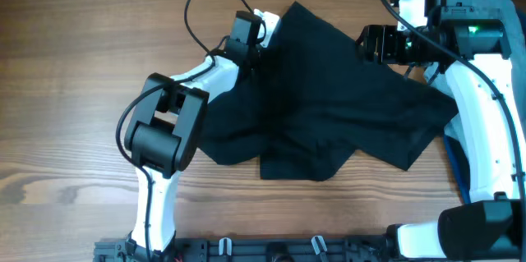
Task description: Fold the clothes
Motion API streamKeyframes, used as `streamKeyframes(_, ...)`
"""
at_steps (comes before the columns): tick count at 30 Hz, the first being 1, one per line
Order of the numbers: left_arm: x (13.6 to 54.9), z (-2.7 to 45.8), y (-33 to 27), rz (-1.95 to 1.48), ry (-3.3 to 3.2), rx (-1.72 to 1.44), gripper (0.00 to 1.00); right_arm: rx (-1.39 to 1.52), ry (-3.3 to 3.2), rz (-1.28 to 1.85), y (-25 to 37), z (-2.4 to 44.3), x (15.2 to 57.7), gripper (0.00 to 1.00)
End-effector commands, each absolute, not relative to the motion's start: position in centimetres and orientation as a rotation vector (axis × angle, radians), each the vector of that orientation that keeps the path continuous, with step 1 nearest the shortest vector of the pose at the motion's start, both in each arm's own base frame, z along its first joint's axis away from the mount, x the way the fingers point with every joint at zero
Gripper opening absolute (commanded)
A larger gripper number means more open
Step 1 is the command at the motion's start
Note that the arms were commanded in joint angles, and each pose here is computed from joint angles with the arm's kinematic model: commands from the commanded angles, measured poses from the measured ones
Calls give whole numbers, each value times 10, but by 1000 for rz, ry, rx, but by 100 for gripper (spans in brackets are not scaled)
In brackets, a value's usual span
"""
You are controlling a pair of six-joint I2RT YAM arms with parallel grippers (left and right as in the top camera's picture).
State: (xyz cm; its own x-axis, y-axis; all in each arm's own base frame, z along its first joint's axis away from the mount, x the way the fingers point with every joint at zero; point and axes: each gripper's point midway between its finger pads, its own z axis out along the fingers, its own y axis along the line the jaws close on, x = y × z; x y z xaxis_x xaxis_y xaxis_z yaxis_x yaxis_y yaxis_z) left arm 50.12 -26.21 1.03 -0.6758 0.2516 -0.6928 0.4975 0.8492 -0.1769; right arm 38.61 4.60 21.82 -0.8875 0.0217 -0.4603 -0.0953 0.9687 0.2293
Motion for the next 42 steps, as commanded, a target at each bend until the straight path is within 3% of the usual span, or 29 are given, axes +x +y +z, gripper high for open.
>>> streamKeyframes(1, 493, -8, -273, -488, 2359, 557, 25, -56, 2611, 276, 39, 230, 386, 90)
streamKeyframes(3, 503, -3, -258, -458, 2373, 449, 4, -56, 2609, 276, 39, 230, 387, 86)
streamKeyframes(5, 515, 14, -245, -465, 2356, 367, 4, -52, 2606, 277, 39, 231, 388, 83)
streamKeyframes(8, 560, 91, -190, -459, 2238, 167, 4, -68, 2600, 340, 47, 232, 388, 82)
streamKeyframes(13, 580, 156, -99, -412, 2171, -59, 5, -80, 2574, 371, 52, 222, 401, 82)
streamKeyframes(14, 577, 158, -94, -426, 2181, -64, 14, -84, 2578, 387, 54, 217, 406, 82)
streamKeyframes(15, 572, 158, -88, -435, 2205, -73, 40, -84, 2589, 391, 55, 206, 414, 82)
streamKeyframes(16, 569, 158, -86, -431, 2217, -80, 60, -86, 2594, 391, 55, 200, 419, 82)
streamKeyframes(17, 563, 158, -84, -425, 2241, -82, 72, -88, 2590, 390, 55, 187, 433, 82)
streamKeyframes(20, 543, 174, -80, -413, 2284, -88, 88, -152, 2542, 368, 55, 161, 468, 82)
streamKeyframes(26, 480, 209, -66, -363, 2403, -135, 91, -214, 2470, 355, 58, 88, 530, 79)
streamKeyframes(32, 452, 197, -61, -328, 2522, -165, 92, -229, 2365, 474, 78, 44, 565, 73)
streamKeyframes(39, 447, 188, -56, -292, 2559, -181, 92, -174, 2209, 530, 105, 37, 599, 45)
streamKeyframes(40, 447, 188, -56, -291, 2559, -182, 92, -165, 2209, 535, 105, 36, 599, 34)
streamKeyframes(41, 448, 188, -55, -284, 2559, -185, 92, -163, 2210, 536, 105, 36, 599, 10)
streamKeyframes(42, 448, 188, -52, -262, 2557, -191, 92, -152, 2208, 540, 105, 39, 600, 4)
